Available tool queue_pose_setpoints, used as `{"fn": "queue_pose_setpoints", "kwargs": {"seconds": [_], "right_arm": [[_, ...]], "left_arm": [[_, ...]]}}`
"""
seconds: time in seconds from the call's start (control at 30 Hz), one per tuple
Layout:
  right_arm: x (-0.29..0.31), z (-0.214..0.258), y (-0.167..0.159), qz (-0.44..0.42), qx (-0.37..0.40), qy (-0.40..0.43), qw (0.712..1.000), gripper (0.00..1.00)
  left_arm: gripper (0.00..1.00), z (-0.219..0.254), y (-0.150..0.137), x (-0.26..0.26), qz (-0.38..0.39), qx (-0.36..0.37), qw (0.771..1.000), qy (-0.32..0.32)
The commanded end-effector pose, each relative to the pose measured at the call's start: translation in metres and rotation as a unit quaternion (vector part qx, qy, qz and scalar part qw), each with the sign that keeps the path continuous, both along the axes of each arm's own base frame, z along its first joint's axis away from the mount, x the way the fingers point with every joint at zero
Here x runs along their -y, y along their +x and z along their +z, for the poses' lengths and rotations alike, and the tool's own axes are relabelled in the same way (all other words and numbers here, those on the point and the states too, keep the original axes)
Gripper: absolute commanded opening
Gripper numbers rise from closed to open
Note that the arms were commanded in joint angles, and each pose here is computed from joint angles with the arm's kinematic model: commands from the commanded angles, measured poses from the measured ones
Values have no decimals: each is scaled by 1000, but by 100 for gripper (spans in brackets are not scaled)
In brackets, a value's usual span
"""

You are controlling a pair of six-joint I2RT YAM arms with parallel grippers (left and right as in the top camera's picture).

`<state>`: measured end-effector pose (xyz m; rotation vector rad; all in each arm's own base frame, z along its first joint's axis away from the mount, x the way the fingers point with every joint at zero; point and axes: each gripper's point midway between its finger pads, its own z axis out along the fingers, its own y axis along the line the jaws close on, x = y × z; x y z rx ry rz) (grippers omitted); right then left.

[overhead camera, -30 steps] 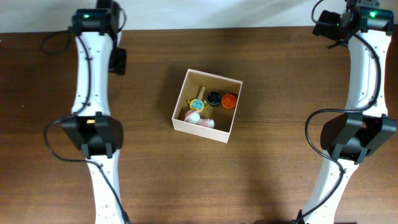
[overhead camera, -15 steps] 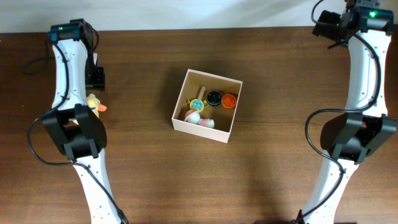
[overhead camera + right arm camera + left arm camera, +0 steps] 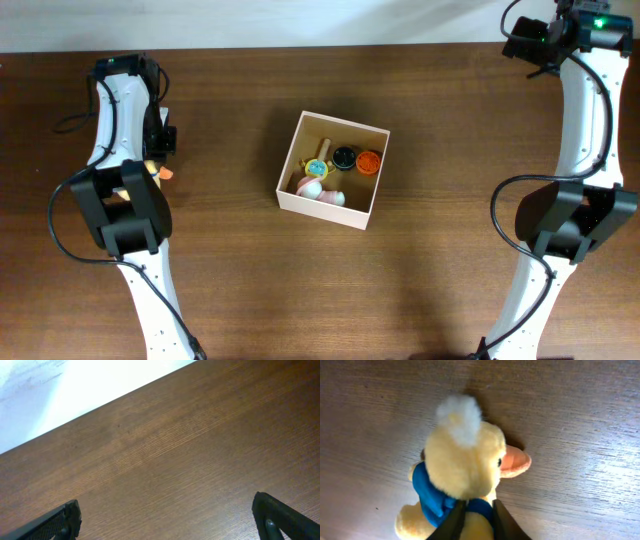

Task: Pack container
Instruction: 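Lower left gripper onto the yellow plush duck, then close left gripper on the plush duck and lift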

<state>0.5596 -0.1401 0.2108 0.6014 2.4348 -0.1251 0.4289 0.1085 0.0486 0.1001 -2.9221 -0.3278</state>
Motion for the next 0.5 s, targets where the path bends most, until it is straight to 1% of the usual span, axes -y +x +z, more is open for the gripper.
{"fn": "queue_pose_setpoints", "kwargs": {"seconds": [0.0,0.03,0.07,0.1,0.23,0.3,0.47], "right_arm": [[-2,8,-1,-2,8,0,1000,99],[-2,8,-1,-2,8,0,1000,99],[-2,8,-1,-2,8,0,1000,99],[-2,8,-1,-2,8,0,1000,99],[-2,8,-1,-2,8,0,1000,99],[-2,8,-1,-2,8,0,1000,99],[-2,8,-1,-2,8,0,1000,99]], "left_arm": [[16,-1,-1,-2,1,-1,1000,-2],[15,-1,-1,-2,1,-1,1000,-2],[7,-1,-1,-2,1,-1,1000,-3],[2,-1,-1,-2,1,-1,1000,-3],[2,1,1,-1,2,4,1000,-6],[2,6,7,4,2,18,1000,-17],[2,44,38,22,-5,95,994,-47]]}}
